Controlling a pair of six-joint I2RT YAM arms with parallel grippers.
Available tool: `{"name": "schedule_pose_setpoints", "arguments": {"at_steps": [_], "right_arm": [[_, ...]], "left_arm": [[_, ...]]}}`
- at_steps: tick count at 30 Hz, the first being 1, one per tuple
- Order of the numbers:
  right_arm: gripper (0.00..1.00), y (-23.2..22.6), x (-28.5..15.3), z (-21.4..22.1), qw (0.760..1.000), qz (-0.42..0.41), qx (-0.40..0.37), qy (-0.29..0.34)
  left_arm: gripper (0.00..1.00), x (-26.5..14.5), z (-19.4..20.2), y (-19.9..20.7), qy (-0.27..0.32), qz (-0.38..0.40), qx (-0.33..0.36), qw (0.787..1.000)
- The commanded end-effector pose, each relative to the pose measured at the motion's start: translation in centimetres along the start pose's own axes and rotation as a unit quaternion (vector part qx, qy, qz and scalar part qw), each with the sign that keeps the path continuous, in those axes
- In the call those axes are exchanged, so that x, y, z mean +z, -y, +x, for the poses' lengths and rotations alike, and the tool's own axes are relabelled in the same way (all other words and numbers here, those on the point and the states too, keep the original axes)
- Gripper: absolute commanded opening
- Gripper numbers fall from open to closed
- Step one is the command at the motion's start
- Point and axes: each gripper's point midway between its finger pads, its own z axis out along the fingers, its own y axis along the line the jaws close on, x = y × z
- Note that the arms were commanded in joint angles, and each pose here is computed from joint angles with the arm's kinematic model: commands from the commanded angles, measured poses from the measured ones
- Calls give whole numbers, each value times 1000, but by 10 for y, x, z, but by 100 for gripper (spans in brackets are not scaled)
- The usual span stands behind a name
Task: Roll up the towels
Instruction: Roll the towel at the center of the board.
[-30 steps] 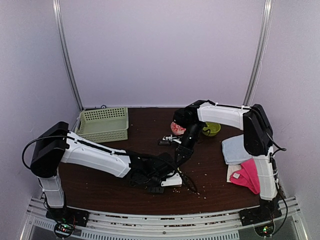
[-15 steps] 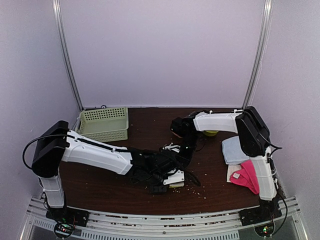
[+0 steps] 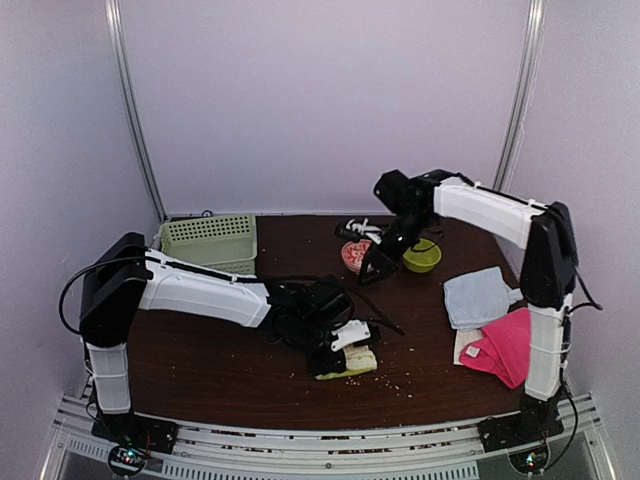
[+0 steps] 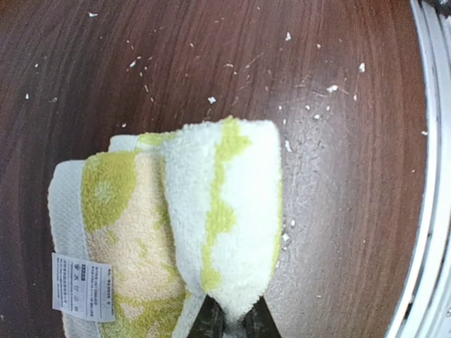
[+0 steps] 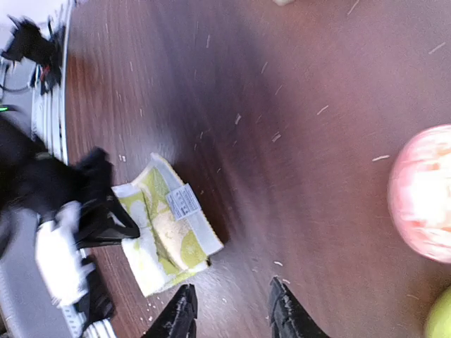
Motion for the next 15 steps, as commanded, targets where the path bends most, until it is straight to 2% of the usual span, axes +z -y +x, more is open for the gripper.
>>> {"name": "schedule_pose_setpoints", "arguments": {"at_steps": [1, 4, 7, 10, 15], "right_arm": [[36, -42, -85, -20, 989, 30, -82, 123], [45, -97, -103, -6, 973, -48, -157, 160], [50, -143, -114, 16, 956, -112, -216, 164], [50, -164, -105, 29, 949, -116, -258, 141], [50, -168, -49, 57, 948, -63, -302, 74]], "left_arm": [[4, 10, 19, 19, -28, 147, -94, 984], [4, 16, 21, 14, -38, 190, -137, 971], [4, 21, 23, 15, -48, 237, -168, 956], [5, 25, 23, 10, -56, 244, -187, 950], [5, 31, 33, -5, -65, 243, -218, 943]]}}
